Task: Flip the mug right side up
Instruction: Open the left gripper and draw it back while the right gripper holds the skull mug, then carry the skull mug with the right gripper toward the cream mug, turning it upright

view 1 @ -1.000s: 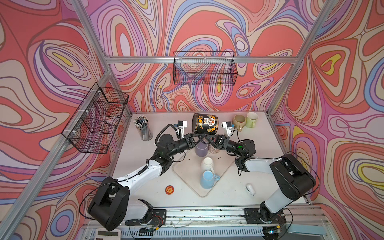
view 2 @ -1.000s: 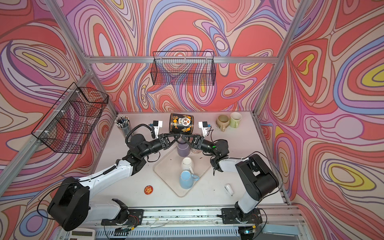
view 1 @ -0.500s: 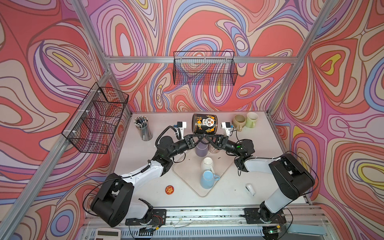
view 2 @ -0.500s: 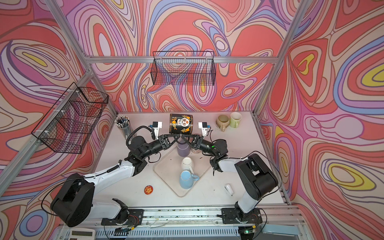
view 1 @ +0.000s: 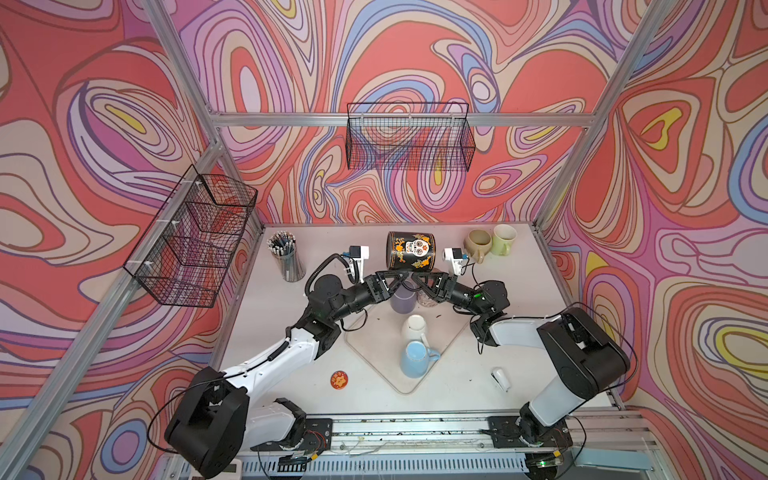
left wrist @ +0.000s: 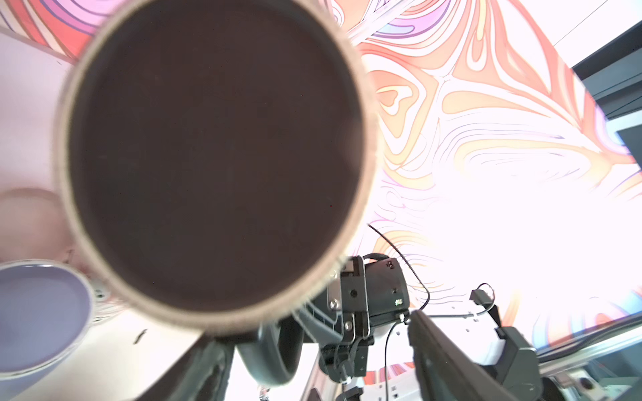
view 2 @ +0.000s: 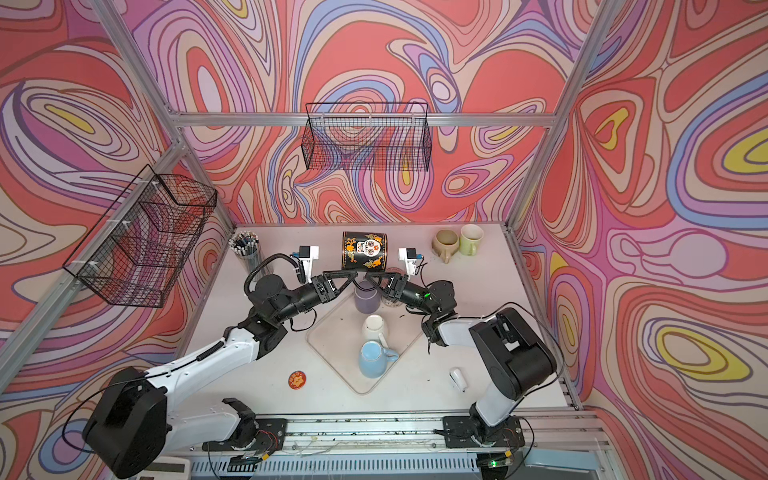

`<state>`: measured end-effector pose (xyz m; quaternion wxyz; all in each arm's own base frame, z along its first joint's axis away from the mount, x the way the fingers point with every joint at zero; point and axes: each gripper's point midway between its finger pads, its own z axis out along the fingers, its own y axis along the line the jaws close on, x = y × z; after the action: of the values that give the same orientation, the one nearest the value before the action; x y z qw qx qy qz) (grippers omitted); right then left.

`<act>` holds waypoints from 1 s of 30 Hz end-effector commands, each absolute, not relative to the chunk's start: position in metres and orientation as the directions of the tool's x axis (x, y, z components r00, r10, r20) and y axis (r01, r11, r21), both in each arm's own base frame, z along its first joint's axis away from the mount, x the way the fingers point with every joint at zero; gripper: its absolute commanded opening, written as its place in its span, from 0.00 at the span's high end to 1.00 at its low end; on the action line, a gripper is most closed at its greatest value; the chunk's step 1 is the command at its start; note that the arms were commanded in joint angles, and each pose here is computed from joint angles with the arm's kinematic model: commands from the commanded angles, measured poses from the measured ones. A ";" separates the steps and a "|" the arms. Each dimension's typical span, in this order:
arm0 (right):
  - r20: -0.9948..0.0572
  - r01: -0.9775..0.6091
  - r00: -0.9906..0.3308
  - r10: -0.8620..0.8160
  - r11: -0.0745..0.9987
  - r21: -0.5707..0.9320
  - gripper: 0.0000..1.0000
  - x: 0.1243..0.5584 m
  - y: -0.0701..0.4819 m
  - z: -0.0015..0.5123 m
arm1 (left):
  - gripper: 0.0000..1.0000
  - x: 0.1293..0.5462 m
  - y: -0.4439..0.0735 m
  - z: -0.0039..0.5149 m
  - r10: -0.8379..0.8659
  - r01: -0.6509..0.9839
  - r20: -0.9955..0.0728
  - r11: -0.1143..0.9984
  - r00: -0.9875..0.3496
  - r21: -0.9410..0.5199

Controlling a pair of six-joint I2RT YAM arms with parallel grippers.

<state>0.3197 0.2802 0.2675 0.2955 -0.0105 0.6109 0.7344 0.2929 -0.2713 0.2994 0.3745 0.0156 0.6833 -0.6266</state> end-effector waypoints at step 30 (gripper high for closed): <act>-0.691 -0.391 -0.658 0.299 0.648 0.653 1.00 0.376 0.222 0.306 | 0.00 0.265 -0.146 0.290 -0.338 0.199 -0.757 0.832 -0.558 -0.518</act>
<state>0.3628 0.2267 0.2685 0.3499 0.0059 0.8235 0.4465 0.2666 -0.1600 0.3035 0.4770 -0.0529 0.8057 -0.3471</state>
